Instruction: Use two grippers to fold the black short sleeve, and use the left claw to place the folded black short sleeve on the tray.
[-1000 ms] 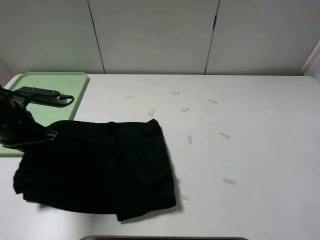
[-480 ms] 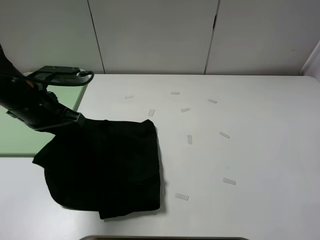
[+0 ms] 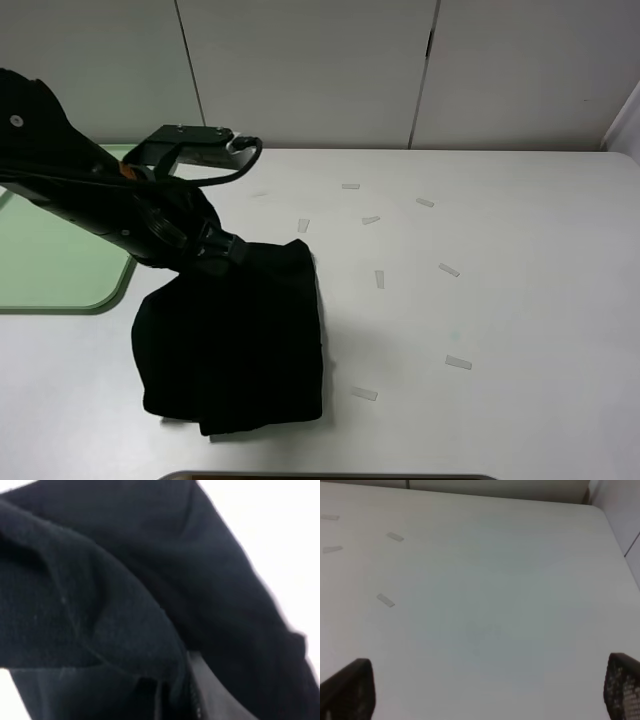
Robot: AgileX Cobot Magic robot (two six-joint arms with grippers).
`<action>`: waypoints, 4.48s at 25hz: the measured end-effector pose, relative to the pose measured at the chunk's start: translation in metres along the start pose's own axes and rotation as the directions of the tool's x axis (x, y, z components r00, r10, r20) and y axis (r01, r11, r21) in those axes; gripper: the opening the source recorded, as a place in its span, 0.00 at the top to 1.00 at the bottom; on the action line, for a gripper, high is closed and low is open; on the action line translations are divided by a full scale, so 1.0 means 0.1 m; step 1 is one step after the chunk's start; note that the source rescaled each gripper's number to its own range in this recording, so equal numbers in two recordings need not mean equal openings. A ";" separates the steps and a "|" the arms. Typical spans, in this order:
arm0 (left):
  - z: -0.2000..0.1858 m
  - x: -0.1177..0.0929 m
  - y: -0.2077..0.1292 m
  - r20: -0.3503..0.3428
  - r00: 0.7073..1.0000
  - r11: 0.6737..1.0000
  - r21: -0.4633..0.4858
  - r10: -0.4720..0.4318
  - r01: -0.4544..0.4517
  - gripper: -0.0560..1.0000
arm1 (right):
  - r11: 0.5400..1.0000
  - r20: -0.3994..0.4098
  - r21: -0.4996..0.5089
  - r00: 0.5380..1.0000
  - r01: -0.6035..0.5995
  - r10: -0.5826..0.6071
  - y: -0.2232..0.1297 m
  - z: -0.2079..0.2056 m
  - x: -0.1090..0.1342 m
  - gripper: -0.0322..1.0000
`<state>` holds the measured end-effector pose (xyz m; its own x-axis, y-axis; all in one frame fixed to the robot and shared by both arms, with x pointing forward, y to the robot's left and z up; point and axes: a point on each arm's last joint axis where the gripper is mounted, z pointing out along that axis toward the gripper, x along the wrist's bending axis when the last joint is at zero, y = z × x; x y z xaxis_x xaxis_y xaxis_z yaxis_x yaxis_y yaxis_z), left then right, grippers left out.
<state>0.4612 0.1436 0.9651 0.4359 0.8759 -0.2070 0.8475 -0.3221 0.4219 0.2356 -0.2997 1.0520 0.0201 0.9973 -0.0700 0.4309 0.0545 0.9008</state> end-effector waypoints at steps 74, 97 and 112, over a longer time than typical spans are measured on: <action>0.31 0.34 0.03 -0.214 0.943 0.920 -0.248 0.255 -0.305 0.00 | 1.000 0.000 0.000 1.000 0.000 0.000 0.00 0.00 0.00 0.00; 0.63 -0.57 -0.35 -0.025 0.884 0.870 -0.165 0.467 -0.464 0.00 | 1.000 0.000 0.000 1.000 0.000 0.000 0.00 0.00 0.00 0.00; 0.54 -0.59 -0.09 -0.123 0.918 0.811 -0.435 0.378 -0.392 0.00 | 1.000 0.000 0.000 1.000 0.000 0.000 0.00 0.00 0.00 0.00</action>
<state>0.4441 0.0756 0.9257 0.6832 0.7260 0.0780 0.3843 -0.4484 0.8070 0.2356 -0.2997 1.0520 0.0201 0.9973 -0.0700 0.4309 0.0545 0.9008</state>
